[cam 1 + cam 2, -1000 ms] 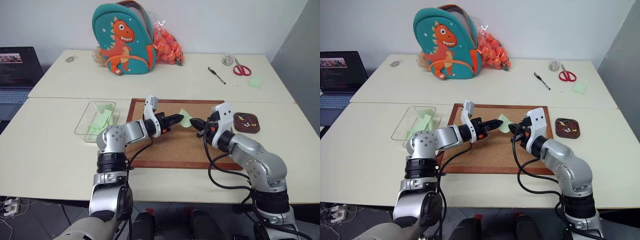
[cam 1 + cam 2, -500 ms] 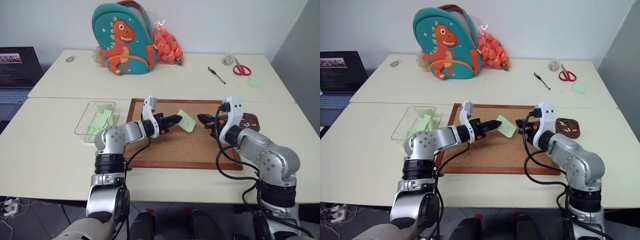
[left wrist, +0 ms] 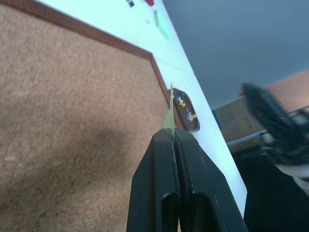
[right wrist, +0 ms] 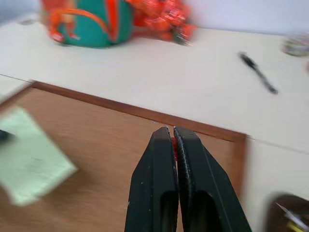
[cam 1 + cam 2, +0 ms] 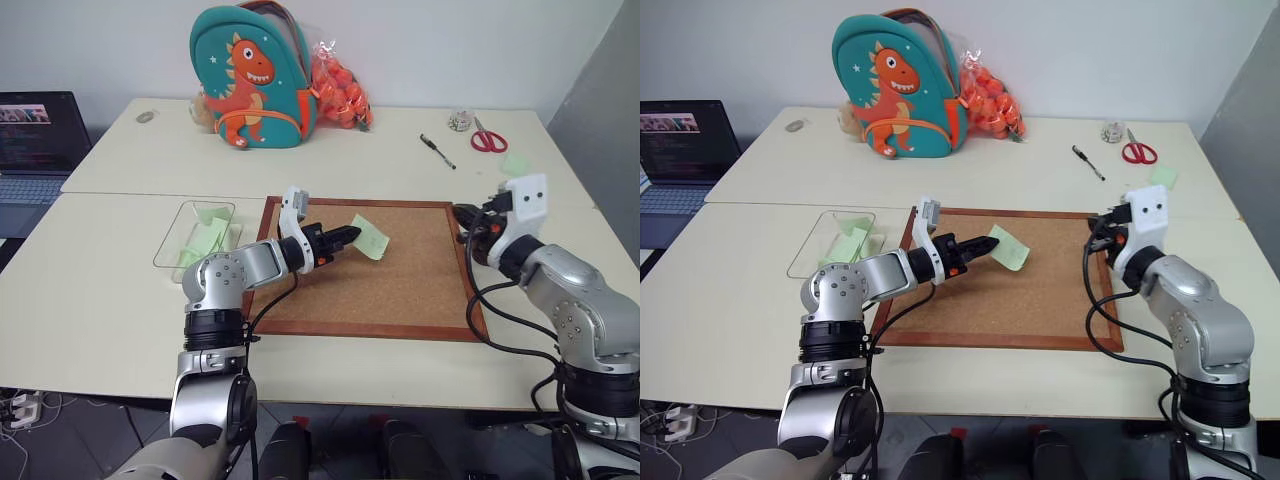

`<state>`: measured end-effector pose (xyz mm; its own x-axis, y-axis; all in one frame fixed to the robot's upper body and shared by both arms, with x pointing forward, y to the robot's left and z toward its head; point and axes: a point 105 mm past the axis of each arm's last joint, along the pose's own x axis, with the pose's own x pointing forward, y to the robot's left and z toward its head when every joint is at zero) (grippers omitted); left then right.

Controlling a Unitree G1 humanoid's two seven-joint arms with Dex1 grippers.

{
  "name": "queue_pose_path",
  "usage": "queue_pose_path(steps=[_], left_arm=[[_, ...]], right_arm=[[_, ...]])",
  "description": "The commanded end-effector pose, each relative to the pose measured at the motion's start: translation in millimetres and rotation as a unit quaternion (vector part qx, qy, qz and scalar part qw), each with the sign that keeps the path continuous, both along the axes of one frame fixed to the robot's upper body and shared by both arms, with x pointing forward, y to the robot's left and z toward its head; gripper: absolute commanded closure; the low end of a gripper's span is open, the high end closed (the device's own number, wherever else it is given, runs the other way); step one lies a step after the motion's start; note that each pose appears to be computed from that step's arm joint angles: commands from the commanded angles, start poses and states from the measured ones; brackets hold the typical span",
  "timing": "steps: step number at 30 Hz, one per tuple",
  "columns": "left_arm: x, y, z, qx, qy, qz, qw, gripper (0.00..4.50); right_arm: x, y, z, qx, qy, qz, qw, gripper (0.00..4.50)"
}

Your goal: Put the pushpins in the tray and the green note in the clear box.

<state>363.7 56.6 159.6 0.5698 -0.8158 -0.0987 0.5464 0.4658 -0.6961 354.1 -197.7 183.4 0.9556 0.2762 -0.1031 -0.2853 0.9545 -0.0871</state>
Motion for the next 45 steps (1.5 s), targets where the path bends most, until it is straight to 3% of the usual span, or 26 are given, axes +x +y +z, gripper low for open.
queue_pose_path(steps=[1, 6, 20, 25, 29, 33, 39, 45], left_arm=[[-3.6, -3.2, 17.6, -0.01, -0.041, -0.012, 0.999, 4.48], [-3.7, -4.9, 19.9, -0.011, -0.046, -0.013, 0.999, 4.48], [-3.1, 2.5, 22.2, -0.009, -0.057, 0.006, 0.998, 4.5], [8.9, 28.2, 42.6, 0.027, -0.124, 0.073, 0.989, 4.5], [23.3, 65.2, 55.4, 0.113, -0.196, 0.174, 0.958, 4.5], [28.1, 122.5, 68.3, 0.191, -0.242, 0.313, 0.898, 4.5], [10.3, 182.7, 73.5, 0.258, -0.25, 0.457, 0.814, 4.5], [-2.6, 209.5, 61.5, 0.301, -0.224, 0.507, 0.776, 4.5]], right_arm=[[10.8, -34.3, -6.9, -0.033, 0.004, -0.057, 0.998, 4.5], [25.3, -60.2, -29.2, -0.053, 0.033, -0.093, 0.994, 4.5], [32.2, -72.2, -35.6, -0.01, 0.03, -0.106, 0.994, 1.64], [17.1, -41.9, -3.5, -0.012, -0.033, -0.03, 0.999, 0.59], [-5.7, 2.4, 12.7, 0.015, -0.046, 0.08, 0.996, 0.59], [-29.9, 52.1, 27.0, 0.059, -0.049, 0.199, 0.977, 0.59], [-29.8, 70.4, 29.9, 0.066, -0.044, 0.228, 0.97, 0.59], [-25.9, 76.9, 27.5, 0.06, -0.038, 0.243, 0.968, 0.59]])
